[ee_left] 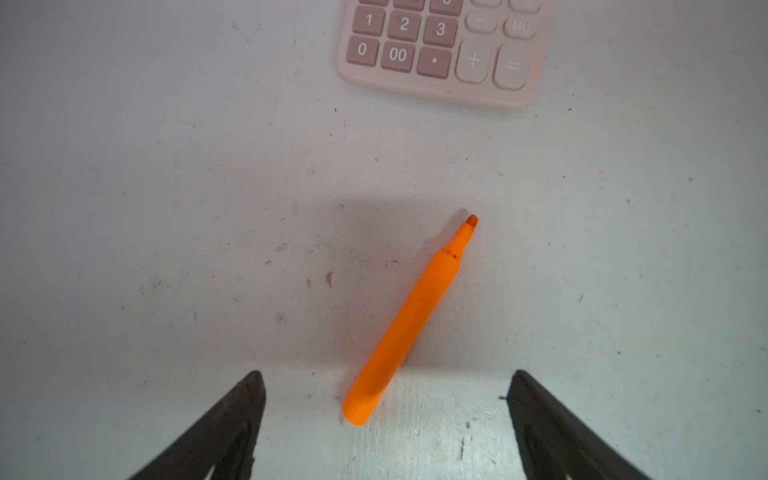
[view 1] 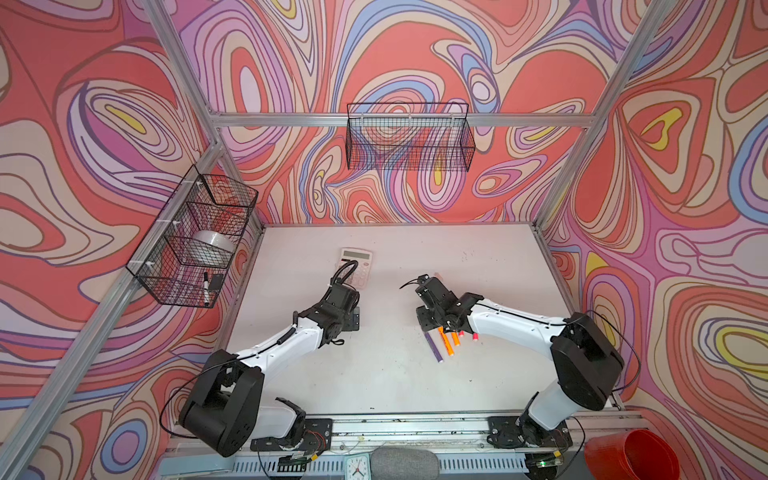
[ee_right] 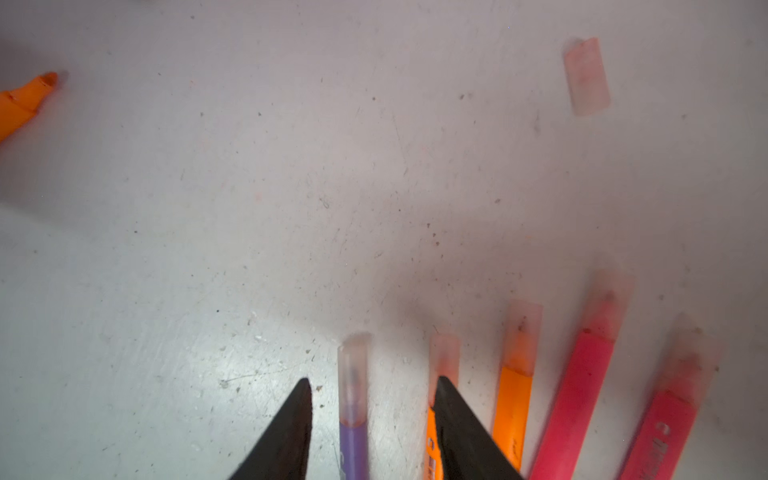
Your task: Insert the pens into the pen caps
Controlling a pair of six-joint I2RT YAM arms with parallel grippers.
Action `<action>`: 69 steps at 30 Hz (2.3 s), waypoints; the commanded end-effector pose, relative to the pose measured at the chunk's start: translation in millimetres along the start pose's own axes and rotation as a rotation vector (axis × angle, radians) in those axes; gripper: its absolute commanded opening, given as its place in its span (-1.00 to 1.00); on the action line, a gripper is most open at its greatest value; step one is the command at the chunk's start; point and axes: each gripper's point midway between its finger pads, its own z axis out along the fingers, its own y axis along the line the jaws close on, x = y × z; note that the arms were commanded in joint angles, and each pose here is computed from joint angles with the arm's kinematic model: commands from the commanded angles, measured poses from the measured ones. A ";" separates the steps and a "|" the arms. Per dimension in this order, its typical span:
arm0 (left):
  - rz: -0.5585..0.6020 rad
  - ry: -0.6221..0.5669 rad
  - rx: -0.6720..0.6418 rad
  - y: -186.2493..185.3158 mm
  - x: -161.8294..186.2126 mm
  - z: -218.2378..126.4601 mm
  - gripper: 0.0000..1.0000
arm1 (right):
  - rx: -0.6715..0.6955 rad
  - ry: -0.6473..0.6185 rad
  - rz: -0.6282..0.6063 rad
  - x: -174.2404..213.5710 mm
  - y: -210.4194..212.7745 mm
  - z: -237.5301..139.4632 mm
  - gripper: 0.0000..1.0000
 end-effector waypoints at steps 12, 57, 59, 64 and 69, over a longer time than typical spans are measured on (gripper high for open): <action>0.044 0.190 0.041 -15.6 27.8 21.1 0.67 | -0.005 -0.195 0.062 -14.6 -15.7 -36.0 0.04; 0.089 0.331 0.139 -43.5 44.1 40.4 -0.90 | -0.025 -0.221 0.089 -15.9 -15.1 -40.8 0.05; 0.081 0.296 0.184 -50.4 36.1 35.4 -0.93 | -0.062 -0.246 0.126 -17.5 -11.7 -46.7 0.07; -0.036 0.121 0.343 -70.4 -6.9 -4.1 -1.00 | -0.243 -0.369 0.270 -53.9 9.1 -92.8 0.12; -0.170 -0.174 0.593 -93.5 -78.4 -76.7 -1.00 | -0.405 -0.593 0.369 -104.1 21.5 -144.2 0.15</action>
